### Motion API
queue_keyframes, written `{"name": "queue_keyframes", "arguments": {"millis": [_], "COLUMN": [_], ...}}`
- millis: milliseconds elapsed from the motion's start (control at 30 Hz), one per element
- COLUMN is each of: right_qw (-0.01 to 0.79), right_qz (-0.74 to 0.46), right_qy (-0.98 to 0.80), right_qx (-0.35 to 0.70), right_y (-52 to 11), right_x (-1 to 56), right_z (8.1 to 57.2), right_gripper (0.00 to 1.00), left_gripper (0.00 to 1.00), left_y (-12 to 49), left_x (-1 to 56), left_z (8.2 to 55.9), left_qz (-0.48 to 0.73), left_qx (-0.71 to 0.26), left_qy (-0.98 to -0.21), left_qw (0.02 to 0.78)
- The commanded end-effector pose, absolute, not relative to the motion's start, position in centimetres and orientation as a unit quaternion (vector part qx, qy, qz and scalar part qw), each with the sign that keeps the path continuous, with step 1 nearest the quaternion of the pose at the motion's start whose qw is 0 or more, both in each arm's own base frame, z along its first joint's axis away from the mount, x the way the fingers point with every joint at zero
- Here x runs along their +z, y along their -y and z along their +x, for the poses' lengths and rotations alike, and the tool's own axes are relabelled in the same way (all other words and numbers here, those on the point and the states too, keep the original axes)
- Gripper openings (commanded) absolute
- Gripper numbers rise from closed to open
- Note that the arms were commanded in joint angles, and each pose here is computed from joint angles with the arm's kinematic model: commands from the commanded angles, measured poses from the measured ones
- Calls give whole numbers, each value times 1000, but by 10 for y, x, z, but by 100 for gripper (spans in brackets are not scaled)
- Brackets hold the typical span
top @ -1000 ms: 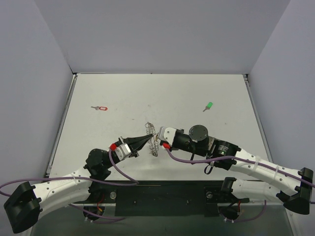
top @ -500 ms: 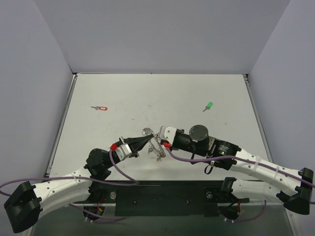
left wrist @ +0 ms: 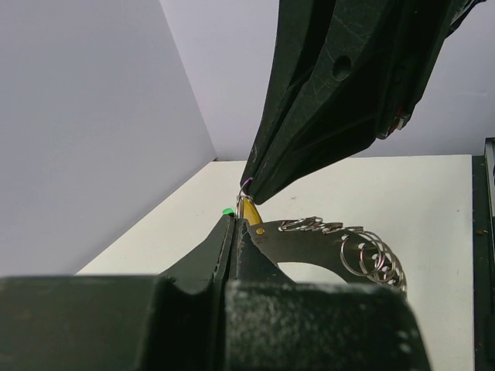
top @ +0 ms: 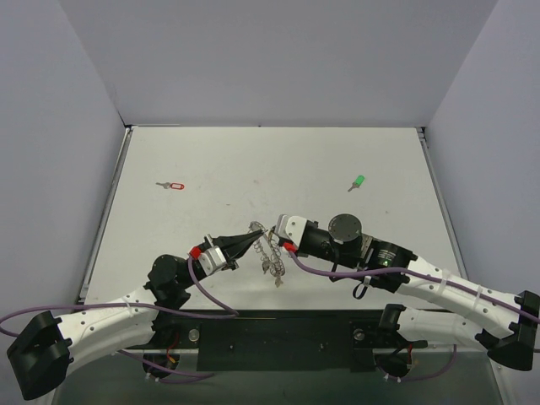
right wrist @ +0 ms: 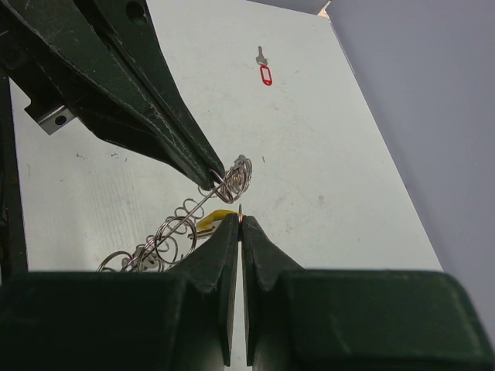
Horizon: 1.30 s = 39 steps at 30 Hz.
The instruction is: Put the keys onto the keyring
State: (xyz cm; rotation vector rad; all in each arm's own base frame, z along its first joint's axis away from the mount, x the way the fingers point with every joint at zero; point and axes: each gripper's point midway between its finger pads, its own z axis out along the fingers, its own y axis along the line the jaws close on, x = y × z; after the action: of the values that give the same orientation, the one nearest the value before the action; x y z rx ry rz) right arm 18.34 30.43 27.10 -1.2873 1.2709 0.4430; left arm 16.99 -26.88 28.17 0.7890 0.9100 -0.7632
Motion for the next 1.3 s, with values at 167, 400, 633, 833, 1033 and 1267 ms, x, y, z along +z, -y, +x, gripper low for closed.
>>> {"name": "queue_keyframes", "arguments": {"millis": [167, 400, 633, 833, 1033, 1267], "right_qw": [608, 604, 607, 608, 607, 607], "right_qz": [-544, -550, -548, -544, -545, -547], "right_qy": [-535, -534, -536, -538, -540, -538], "right_qx": [220, 218, 213, 209, 207, 209], "right_y": [-306, -306, -306, -305, -305, -305], "right_x": [285, 282, 282, 282, 280, 281], "right_z": [176, 176, 179, 181, 182, 181], "right_gripper": [0, 0, 0, 0, 0, 0], "left_gripper": [0, 0, 0, 0, 0, 0], "left_y": [262, 263, 264, 264, 265, 264], "left_x": [311, 311, 311, 311, 311, 311], "left_z": [166, 165, 164, 163, 162, 163], "left_qz": [345, 348, 350, 351, 352, 349], "left_qx": [-352, -355, -359, -360, -362, -360], "left_qy": [-377, -374, -373, -372, -371, -373], "left_qw": [784, 783, 781, 780, 779, 781]}}
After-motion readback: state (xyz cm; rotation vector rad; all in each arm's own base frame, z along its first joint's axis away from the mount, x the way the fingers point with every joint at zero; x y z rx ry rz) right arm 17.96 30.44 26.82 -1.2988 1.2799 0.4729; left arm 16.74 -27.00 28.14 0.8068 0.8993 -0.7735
